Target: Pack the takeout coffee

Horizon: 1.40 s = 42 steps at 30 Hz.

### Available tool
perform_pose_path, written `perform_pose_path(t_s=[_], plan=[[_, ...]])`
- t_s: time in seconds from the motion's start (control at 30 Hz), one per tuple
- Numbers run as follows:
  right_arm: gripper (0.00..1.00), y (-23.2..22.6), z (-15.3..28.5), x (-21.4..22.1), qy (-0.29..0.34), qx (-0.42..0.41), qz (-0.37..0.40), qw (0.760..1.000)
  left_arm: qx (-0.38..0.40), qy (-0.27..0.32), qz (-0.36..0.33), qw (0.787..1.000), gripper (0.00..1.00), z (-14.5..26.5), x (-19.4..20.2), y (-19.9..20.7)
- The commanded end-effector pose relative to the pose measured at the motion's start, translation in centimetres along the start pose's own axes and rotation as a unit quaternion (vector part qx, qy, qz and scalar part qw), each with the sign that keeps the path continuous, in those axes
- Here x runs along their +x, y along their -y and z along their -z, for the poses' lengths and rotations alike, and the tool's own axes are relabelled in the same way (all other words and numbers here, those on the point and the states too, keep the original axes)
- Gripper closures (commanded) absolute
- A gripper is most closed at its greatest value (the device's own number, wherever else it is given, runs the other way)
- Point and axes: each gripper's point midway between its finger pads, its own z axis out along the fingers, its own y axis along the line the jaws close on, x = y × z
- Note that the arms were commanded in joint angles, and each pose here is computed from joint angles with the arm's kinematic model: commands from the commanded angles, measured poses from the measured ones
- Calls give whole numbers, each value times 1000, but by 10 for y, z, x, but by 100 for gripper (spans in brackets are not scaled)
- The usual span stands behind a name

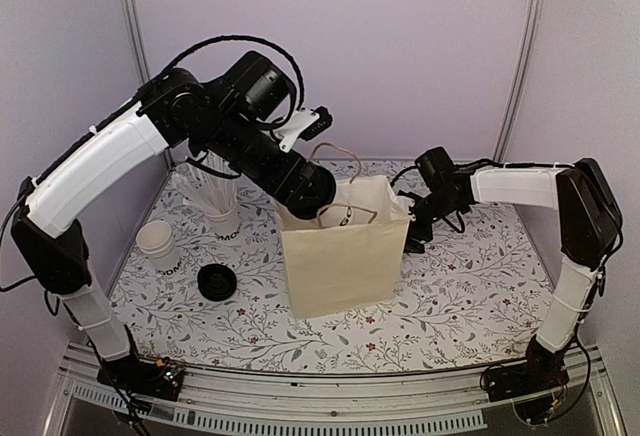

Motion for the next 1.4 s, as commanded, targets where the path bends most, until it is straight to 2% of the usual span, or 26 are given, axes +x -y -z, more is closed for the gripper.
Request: perform_pose_path(t_s=[0.0, 0.17, 0.43, 0.83, 1.37], plan=[[1, -25, 7, -13, 10, -25, -1, 1000, -5, -32, 32, 999, 45, 14, 25, -3], [2, -58, 11, -27, 16, -49, 11, 999, -20, -72, 59, 995, 48, 21, 50, -7], [1, -106, 21, -40, 20, -75, 29, 997, -7, -95, 96, 991, 50, 23, 70, -5], [1, -118, 39, -27, 26, -38, 31, 998, -18, -125, 123, 984, 52, 2, 76, -19], [1, -130, 50, -37, 59, -57, 34, 996, -32, -157, 184, 970, 56, -29, 78, -13]])
